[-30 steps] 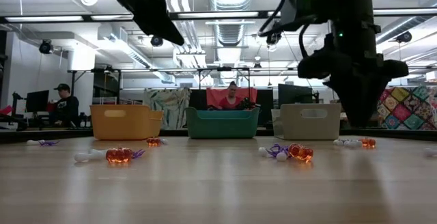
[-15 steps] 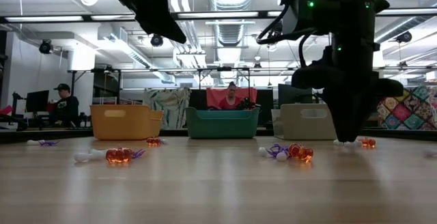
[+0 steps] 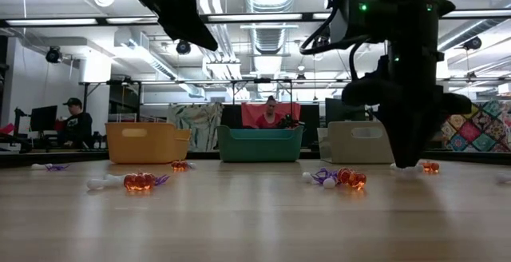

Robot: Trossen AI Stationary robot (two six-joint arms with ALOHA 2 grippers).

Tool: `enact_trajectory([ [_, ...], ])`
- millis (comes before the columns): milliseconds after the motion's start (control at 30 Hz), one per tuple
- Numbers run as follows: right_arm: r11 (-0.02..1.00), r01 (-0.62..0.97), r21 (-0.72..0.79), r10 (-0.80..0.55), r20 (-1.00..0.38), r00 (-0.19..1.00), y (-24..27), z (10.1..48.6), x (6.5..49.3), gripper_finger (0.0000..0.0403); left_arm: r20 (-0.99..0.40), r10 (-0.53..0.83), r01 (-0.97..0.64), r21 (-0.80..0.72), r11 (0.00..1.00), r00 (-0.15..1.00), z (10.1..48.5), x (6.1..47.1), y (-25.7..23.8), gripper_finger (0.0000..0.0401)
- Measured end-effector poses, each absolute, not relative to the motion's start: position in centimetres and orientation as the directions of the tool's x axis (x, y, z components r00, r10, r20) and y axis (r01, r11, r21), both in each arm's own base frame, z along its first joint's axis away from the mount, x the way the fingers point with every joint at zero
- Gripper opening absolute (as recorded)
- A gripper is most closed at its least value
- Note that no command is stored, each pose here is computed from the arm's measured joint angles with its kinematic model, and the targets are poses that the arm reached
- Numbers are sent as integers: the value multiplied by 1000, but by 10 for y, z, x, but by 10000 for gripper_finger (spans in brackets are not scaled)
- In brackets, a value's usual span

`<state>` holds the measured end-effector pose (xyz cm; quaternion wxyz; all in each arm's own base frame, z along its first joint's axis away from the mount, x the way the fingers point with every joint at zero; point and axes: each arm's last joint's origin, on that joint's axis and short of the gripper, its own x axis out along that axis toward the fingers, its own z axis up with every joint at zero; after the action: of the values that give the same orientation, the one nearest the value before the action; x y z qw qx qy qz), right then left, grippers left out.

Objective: Sort Halloween decoration
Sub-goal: Put the white bone toy into the yellow bin

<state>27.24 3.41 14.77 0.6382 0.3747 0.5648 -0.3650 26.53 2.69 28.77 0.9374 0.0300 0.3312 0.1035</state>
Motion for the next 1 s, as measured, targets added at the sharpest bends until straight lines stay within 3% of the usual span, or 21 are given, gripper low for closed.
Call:
enact_trajectory([
  [633,502,864,36,-54,-996,73,35,136,277,62,-612,214,-176,123,977,761,288,265,27,57],
  [867,571,816,91,-44,-989,141,33,154,277,44,-608,215,-182,116,976,764,288,266,27,57],
  [1000,534,838,112,-48,-986,162,24,163,280,43,-608,214,-194,99,976,764,288,266,27,57],
])
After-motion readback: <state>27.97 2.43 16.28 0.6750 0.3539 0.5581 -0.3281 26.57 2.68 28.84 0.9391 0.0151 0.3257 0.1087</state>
